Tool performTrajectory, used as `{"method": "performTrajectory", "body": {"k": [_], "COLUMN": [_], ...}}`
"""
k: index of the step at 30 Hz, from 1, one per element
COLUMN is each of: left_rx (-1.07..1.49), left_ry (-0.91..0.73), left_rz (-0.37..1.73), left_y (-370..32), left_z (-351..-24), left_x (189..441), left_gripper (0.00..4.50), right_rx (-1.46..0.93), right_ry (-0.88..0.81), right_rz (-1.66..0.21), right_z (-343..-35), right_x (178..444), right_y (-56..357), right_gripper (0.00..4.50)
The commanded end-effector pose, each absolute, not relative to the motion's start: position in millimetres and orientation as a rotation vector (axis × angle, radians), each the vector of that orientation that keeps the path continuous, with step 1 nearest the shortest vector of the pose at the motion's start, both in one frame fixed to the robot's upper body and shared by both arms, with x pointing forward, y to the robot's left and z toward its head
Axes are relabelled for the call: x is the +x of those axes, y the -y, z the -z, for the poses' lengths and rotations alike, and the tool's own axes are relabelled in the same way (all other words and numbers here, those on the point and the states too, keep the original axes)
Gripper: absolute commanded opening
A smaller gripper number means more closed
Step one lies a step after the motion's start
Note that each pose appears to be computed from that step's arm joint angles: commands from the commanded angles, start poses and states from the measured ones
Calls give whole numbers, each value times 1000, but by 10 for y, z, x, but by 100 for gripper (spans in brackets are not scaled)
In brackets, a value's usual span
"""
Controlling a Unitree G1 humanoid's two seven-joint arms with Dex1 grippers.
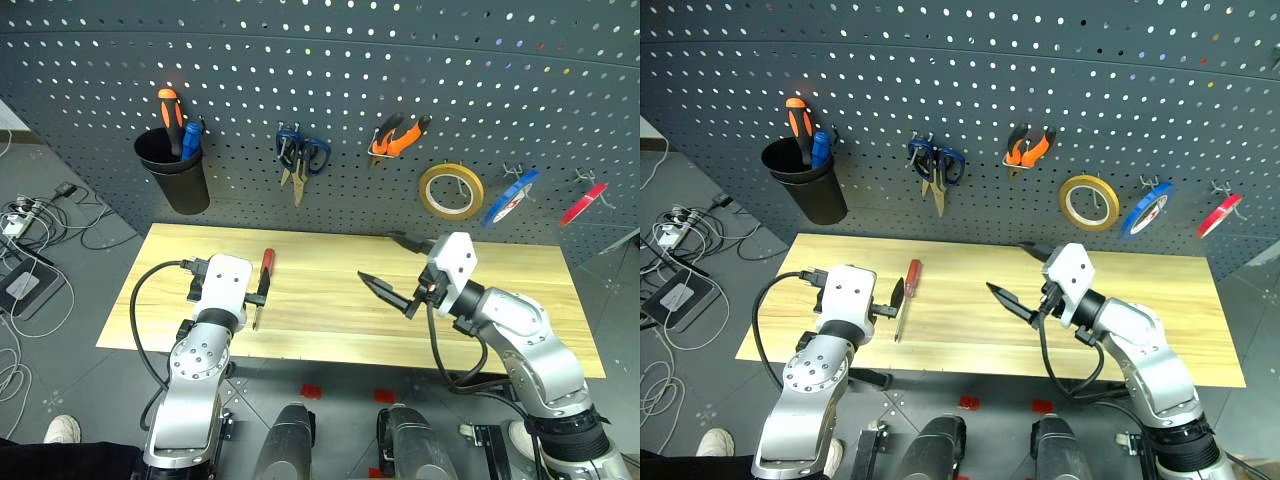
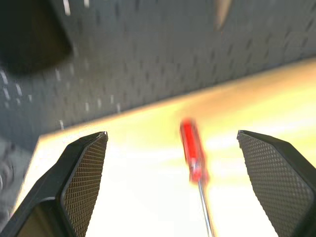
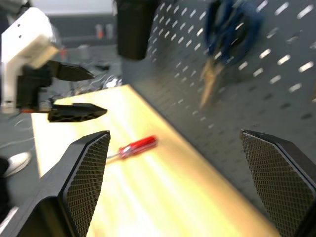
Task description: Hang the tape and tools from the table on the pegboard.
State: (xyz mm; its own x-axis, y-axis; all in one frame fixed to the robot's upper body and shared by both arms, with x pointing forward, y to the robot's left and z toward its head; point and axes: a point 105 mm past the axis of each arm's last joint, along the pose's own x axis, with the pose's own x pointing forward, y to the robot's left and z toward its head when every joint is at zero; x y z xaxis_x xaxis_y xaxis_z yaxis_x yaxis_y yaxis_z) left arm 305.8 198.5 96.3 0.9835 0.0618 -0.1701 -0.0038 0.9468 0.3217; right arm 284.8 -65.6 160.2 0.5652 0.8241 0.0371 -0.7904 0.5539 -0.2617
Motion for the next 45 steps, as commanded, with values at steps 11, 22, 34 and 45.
{"method": "performTrajectory", "body": {"k": [11, 22, 34, 45], "left_rx": [214, 219, 234, 241], "left_ry": [-318, -356, -361, -339], "left_rz": [33, 87, 123, 109], "left_y": [-2200, -2202, -2132, -2126], "left_z": [-859, -788, -827, -922], "left_x": [3577, 3839, 3951, 3953], "left_gripper": [444, 444, 389, 89], "right_rx": [-229, -209, -221, -221], "right_ry": [124, 101, 91, 95], "right_rz": [-1032, -1010, -988, -986], "right_z": [-1638, -1642, -1630, -1629], "right_x": [2806, 2804, 2852, 2868], "right_y": [297, 278, 316, 325], "right_gripper": [450, 450, 450, 450]}}
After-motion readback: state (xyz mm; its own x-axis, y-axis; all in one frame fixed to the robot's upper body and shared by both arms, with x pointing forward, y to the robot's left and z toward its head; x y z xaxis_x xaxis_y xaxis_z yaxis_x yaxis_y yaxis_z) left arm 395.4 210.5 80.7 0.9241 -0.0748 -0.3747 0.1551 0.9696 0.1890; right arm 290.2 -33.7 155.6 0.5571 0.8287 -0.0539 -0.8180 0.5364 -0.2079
